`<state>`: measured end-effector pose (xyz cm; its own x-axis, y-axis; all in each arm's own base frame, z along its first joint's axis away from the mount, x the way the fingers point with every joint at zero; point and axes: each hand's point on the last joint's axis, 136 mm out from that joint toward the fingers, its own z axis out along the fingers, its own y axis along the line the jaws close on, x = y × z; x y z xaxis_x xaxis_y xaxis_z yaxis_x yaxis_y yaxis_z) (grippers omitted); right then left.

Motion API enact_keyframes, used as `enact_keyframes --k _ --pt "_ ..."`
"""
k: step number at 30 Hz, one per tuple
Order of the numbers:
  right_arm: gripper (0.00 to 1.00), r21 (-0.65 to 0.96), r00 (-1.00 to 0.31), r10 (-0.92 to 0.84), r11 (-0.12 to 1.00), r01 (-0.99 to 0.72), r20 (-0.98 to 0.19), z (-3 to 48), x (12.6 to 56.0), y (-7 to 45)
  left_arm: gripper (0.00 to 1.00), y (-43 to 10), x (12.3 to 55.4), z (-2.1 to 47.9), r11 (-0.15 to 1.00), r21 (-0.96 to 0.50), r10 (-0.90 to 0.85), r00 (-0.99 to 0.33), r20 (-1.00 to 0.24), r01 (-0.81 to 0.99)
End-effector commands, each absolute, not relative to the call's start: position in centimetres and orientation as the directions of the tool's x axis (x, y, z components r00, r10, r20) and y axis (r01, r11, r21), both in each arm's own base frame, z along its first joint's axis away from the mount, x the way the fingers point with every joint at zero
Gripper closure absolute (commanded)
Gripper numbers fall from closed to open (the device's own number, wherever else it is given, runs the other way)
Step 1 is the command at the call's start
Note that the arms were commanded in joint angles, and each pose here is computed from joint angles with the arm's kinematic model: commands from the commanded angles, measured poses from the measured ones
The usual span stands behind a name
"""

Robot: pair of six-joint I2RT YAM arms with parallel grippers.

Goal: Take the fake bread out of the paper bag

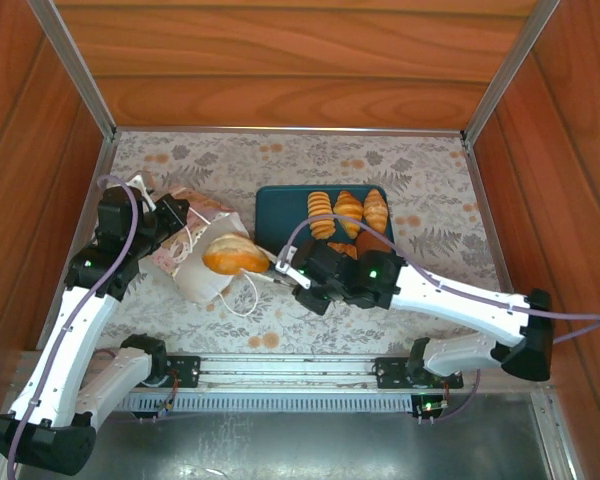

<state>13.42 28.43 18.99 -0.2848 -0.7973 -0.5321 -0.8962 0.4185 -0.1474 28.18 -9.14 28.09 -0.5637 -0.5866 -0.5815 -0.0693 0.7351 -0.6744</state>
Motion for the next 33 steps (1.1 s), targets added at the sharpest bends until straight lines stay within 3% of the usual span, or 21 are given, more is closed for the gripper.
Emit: enact_keyframes --k 1,7,15,33 --pt "0.59 -0.243 -0.255 -0.801 0.44 -0.865 -0.542 20.4 14.3 26.2 1.0 -8.2 28.5 29.8 0.742 -0.666 -0.603 -0.506 -0.617 -0.072" --pt "0.59 -0.312 -0.261 -0.782 0.496 -0.81 -0.566 22.1 15.8 23.2 1.0 -7.6 28.4 30.0 0.747 -0.659 -0.611 -0.478 -0.631 -0.085" --pt "0.59 -0.245 -0.344 -0.691 0.603 -0.759 -0.636 22.2 18.1 21.8 1.0 -7.5 28.1 30.0 0.744 -0.664 -0.614 -0.474 -0.631 -0.08" --pt "0.58 -0.163 -0.504 -0.717 0.638 -0.753 -0.481 15.3 25.1 23.7 1.0 -8.3 27.7 30.3 0.733 -0.679 -0.605 -0.499 -0.621 -0.044"
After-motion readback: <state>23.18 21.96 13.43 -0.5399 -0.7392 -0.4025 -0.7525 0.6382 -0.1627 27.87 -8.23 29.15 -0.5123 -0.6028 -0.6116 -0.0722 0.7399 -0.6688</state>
